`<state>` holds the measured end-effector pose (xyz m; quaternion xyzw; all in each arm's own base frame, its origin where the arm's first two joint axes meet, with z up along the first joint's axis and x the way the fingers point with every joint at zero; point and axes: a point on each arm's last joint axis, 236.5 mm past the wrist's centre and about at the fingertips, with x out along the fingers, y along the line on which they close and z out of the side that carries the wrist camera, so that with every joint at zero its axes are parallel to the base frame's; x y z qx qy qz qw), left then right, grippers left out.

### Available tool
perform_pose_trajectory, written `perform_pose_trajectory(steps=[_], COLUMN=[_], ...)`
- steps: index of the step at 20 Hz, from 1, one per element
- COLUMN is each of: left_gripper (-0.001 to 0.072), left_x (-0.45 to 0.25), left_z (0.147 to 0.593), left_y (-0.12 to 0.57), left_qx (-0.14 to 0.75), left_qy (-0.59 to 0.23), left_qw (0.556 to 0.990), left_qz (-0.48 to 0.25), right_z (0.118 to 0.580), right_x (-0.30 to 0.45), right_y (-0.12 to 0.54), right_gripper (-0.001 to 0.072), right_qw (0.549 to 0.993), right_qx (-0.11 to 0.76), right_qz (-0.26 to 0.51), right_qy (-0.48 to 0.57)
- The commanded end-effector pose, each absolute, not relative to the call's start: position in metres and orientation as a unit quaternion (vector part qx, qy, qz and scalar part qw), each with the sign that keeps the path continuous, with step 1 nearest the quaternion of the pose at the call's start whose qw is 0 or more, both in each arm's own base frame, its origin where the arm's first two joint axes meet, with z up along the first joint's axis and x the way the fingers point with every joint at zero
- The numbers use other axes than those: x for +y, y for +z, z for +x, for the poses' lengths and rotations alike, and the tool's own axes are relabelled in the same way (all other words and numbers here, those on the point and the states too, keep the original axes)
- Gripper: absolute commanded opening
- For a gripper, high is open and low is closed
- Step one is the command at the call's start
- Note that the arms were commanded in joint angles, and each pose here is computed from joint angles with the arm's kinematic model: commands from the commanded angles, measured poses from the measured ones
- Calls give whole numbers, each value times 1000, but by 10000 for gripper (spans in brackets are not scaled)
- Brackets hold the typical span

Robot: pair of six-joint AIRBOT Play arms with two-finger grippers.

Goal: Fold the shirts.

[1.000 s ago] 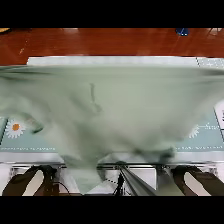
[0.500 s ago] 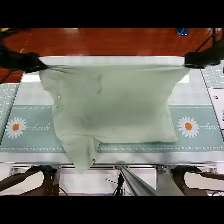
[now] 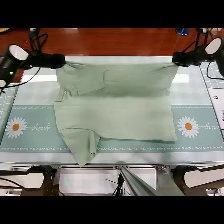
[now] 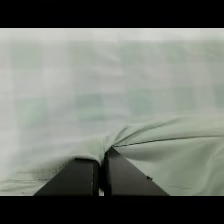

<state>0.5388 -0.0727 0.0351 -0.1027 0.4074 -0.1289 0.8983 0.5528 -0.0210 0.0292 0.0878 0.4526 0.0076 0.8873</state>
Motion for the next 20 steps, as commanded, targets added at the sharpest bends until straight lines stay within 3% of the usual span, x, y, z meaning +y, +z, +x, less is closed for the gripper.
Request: perform_pose_trajectory(steps=[1, 6, 12, 15, 20], left_gripper=[23, 23, 22, 23, 24], left_x=[-73, -80, -69, -60, -63], left_z=[549, 526, 439, 419, 415], left_y=[1, -3, -23, -42, -59], left_qx=[420, 469, 633, 675, 693], left_qy=[-120, -146, -177, -161, -155], left_qw=[893, 865, 747, 712, 695], left_qz=[-106, -105, -102, -106, -116], right_z=[555, 525, 446, 441, 439], right_x=[-20, -14, -13, -12, -4], right_y=[1, -3, -15, -16, -15], right_gripper=[24, 24, 24, 24, 24], right_qw=[875, 844, 751, 742, 738], right_qx=[473, 526, 657, 666, 668], right_qz=[104, 100, 60, 74, 88], right_qy=[2, 10, 32, 21, 32])
